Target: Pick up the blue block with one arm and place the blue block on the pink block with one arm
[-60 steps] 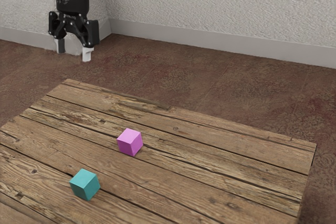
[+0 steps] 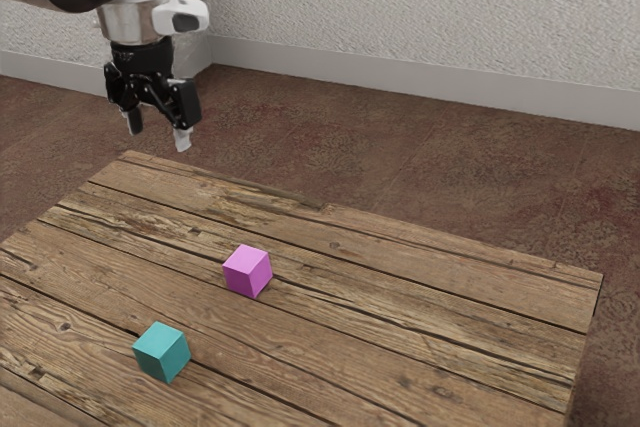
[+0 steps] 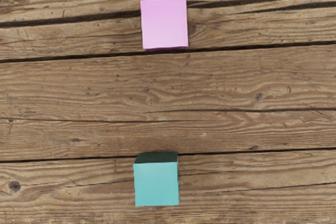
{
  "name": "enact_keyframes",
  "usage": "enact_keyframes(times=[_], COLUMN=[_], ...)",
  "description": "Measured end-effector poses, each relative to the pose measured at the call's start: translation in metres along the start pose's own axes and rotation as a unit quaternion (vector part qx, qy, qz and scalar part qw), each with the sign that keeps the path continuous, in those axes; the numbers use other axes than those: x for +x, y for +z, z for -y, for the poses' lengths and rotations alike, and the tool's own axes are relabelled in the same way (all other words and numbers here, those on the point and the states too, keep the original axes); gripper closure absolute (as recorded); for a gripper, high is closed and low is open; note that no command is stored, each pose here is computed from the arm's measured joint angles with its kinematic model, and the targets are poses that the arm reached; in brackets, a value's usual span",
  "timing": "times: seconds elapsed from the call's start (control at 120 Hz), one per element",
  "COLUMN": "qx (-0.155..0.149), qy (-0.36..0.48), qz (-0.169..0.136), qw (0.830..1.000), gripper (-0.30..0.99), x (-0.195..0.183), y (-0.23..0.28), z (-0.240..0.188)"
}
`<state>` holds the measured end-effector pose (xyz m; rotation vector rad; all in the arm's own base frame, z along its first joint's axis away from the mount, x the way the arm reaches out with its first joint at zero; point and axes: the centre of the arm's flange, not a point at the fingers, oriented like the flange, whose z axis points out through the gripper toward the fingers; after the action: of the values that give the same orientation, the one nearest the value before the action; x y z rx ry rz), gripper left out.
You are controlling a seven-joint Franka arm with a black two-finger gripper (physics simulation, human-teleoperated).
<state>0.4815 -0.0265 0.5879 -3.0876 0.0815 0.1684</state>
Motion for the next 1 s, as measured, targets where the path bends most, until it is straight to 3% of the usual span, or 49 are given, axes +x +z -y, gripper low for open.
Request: enact_keyframes(times=[0.142, 0.375, 0.625, 1.0], qx=[-0.009, -0.021, -0.022, -0.021], qy=[-0.011, -0.032, -0.032, -0.028], qz=[0.028, 0.017, -0.001, -0.025], qw=[0.999, 0.999, 0.999, 0.999], gripper=[0.00, 0.00, 0.00, 0.00], x=[-0.018, -0.028, -0.038, -0.059], y=[0.112, 0.213, 0.260, 0.279], z=[0.010, 0.026, 0.023, 0.020])
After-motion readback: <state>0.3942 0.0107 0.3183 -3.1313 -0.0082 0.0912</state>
